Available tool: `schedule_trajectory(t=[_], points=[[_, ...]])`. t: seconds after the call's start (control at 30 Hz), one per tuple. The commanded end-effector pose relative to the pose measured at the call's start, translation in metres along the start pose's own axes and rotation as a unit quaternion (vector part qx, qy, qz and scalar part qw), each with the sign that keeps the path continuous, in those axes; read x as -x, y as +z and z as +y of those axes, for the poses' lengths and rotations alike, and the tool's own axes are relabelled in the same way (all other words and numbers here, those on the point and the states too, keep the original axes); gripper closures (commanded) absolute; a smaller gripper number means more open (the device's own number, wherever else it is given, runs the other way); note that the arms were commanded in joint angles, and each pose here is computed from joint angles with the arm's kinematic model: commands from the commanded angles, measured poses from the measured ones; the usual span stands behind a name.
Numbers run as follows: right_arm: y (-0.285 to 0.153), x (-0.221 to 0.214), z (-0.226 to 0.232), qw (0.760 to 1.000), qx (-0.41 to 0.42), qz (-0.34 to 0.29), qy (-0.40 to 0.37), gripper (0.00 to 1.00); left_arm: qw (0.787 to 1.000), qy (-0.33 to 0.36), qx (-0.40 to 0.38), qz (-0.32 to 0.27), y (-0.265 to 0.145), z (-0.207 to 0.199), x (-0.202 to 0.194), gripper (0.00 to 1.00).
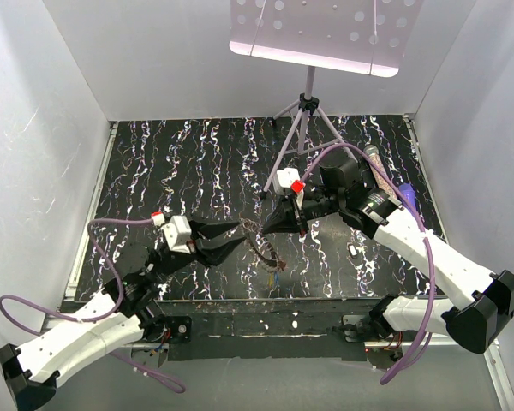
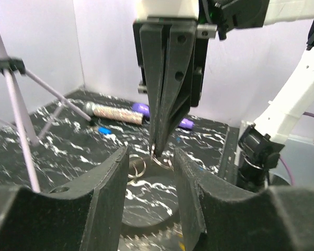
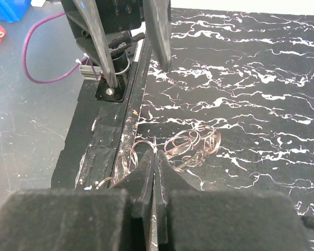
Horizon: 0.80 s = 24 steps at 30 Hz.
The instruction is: Put the keys on the keyring
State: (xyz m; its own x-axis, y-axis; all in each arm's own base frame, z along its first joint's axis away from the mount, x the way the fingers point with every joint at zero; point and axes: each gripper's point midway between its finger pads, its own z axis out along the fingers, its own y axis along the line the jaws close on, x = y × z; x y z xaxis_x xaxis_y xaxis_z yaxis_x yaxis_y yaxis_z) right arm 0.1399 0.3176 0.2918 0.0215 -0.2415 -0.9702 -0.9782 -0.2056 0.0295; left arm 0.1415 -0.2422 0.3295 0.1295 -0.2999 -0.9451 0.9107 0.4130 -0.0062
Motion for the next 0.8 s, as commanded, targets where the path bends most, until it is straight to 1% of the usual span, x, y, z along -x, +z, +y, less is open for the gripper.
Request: schedule_trajectory(t=[0.0,0.07,0.2,0.37,0.63,0.77], points=[[-0.005,0.024,-0.007,0.999,-0.023,-0.022,-0.025,0.99,0.994,-0.086,0.02,0.062,0.004,0.002,-0.025,0.62],[-0.005,0.023,-0.009,0.999,-0.027,-0.022,-0.024,0.99,0.99,-0.113,0.016,0.079,0.009,-0.001,-0.032,0.62],[-0.005,0.022,-0.01,0.999,-0.029,-0.021,-0.023,0.99,0.986,-0.148,0.01,0.082,0.017,-0.004,-0.035,0.63],[-0.004,0.02,-0.01,0.999,-0.029,-0.019,-0.02,0.99,0.981,-0.168,0.018,0.091,0.021,-0.002,-0.04,0.7],[-0.004,0.019,-0.011,0.999,-0.032,-0.019,-0.02,0.99,0.978,-0.191,0.011,0.084,0.03,-0.003,-0.038,0.71],[-0.004,0.019,-0.011,0.999,-0.032,-0.019,-0.02,0.99,0.975,-0.202,0.008,0.091,0.032,-0.003,-0.042,0.77]])
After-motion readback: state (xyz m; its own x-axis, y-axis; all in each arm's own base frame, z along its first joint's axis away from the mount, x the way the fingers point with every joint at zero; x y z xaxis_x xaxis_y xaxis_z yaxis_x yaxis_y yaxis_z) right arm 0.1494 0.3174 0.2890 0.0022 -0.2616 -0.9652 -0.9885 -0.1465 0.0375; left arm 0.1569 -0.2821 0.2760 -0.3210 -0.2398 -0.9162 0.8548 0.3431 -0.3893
